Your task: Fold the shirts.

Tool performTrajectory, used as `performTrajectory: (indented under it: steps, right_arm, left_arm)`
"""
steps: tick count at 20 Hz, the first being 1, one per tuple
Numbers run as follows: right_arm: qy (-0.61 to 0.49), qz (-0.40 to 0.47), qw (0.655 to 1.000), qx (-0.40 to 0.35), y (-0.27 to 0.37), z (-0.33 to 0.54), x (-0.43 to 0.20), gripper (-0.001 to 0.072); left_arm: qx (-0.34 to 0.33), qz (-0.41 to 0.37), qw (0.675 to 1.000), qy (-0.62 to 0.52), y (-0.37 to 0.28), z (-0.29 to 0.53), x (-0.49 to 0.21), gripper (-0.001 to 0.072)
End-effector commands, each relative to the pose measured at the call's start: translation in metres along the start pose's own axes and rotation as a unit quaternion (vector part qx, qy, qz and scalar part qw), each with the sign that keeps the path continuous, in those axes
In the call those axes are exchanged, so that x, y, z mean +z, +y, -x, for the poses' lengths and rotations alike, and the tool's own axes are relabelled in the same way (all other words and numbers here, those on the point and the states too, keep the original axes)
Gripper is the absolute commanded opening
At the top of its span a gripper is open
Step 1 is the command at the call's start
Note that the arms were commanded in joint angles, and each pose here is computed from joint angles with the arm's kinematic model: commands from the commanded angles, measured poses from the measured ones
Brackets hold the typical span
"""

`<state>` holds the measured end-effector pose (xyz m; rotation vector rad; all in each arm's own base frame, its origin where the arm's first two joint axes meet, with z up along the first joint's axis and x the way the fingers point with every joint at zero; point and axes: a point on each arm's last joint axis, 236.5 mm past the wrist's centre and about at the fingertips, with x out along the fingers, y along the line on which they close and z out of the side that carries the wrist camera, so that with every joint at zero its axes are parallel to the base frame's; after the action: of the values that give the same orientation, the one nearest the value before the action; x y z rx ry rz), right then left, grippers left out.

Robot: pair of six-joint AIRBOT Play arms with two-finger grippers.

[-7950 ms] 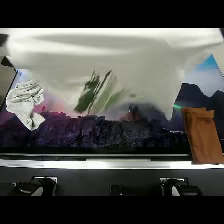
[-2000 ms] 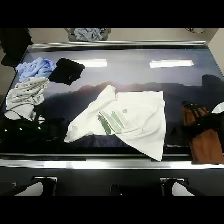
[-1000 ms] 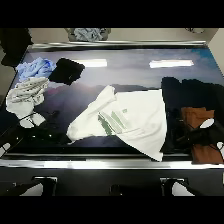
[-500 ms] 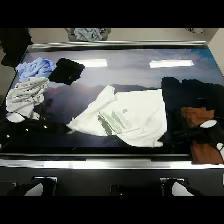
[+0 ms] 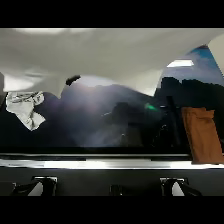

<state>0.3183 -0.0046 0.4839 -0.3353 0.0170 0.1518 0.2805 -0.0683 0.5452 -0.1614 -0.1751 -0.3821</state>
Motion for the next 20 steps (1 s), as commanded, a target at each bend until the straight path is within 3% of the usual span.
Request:
performTrajectory:
  steps: [1, 6, 10, 12, 14, 16, 20]
  right_arm:
    - [-0.139, 0.057, 0.983, -0.106, 0.001, 0.102, 0.107, 0.0042]
    - [-0.037, 0.035, 0.994, -0.095, 0.007, 0.099, 0.059, 0.0043]
    - [0.128, -0.008, 0.992, -0.005, 0.023, 0.062, -0.028, 0.0042]
    - [0.29, -0.053, 0.95, 0.1, 0.049, 0.044, -0.119, 0.0041]
    - [0.372, -0.078, 0.911, 0.158, 0.058, 0.022, -0.195, 0.0041]
    - [0.411, -0.128, 0.888, 0.162, 0.062, -0.007, -0.265, 0.0041]
    - [0.39, -0.16, 0.897, 0.132, 0.083, -0.109, -0.366, 0.0041]
  left_arm:
    - [0.038, -0.014, 0.996, -0.084, -0.03, 0.061, 0.069, 0.0027]
    - [0.045, -0.008, 0.999, -0.002, -0.029, 0.06, 0.03, 0.0027]
    - [0.1, 0.032, 0.981, 0.165, 0.016, 0.051, -0.058, 0.0028]
    - [0.093, 0.086, 0.948, 0.291, 0.031, 0.045, -0.138, 0.0029]
    - [0.087, 0.132, 0.906, 0.393, 0.045, 0.045, -0.223, 0.0028]
    - [0.08, 0.168, 0.866, 0.465, 0.059, 0.045, -0.308, 0.0029]
    - [0.09, 0.215, 0.823, 0.518, 0.1, 0.006, -0.436, 0.0029]
